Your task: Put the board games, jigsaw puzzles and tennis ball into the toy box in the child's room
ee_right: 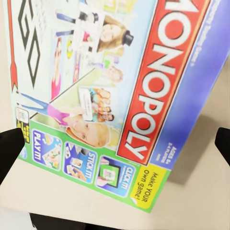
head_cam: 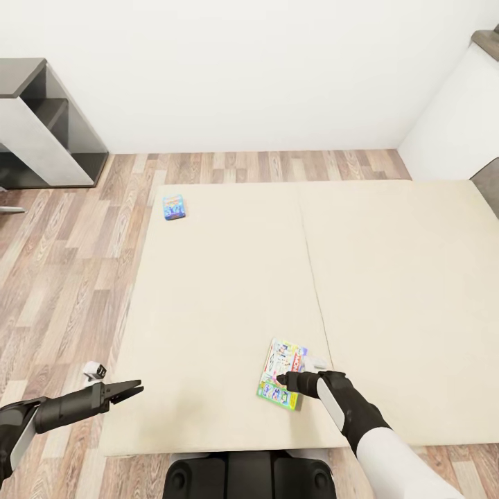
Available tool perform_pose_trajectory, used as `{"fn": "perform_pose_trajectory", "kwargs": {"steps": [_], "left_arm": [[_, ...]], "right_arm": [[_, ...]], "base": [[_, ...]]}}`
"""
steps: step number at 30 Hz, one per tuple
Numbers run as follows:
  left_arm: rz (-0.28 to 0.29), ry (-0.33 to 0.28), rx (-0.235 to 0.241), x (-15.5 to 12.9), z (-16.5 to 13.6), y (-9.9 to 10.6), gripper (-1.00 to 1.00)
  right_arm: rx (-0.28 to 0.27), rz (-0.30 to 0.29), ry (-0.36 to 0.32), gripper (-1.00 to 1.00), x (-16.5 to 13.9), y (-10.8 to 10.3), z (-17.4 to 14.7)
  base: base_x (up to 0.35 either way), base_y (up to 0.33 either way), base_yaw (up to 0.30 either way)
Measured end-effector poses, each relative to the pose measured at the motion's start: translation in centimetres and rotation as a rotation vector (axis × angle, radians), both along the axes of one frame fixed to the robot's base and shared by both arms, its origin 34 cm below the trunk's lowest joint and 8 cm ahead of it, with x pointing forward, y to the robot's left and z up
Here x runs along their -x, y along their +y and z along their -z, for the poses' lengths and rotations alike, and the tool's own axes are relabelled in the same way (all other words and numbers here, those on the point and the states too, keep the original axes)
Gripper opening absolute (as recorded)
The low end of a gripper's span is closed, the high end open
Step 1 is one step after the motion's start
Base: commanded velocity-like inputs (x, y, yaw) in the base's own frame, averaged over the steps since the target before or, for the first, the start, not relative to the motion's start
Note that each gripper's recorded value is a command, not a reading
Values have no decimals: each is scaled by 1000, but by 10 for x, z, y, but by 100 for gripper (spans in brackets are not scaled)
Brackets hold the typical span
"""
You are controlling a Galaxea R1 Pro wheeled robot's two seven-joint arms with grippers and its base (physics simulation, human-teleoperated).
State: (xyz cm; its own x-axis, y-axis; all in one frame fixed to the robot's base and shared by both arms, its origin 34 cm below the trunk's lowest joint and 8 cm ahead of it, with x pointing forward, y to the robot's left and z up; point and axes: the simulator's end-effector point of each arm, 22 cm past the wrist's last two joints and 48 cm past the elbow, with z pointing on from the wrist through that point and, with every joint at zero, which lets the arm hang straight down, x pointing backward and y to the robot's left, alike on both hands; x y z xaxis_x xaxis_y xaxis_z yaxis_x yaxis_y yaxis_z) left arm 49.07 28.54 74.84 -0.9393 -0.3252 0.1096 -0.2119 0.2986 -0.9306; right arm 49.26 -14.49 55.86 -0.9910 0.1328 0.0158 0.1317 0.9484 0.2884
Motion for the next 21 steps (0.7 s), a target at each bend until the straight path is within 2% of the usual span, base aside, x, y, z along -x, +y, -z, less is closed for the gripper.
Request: {"fn": "perform_pose_trajectory", "kwargs": {"steps": [7, 16, 21], "left_arm": [[0, 0, -1, 0, 0, 1, 100], [0, 0, -1, 0, 0, 1, 100], [0, -1, 0, 0, 0, 0, 100]], "right_arm": [[1, 3, -4, 100, -5, 0, -1], [62, 9, -23, 100, -27, -13, -1], [73, 13, -48, 100, -48, -15, -5]], "base": [[0, 0, 0], [0, 0, 0], [0, 0, 0]]}}
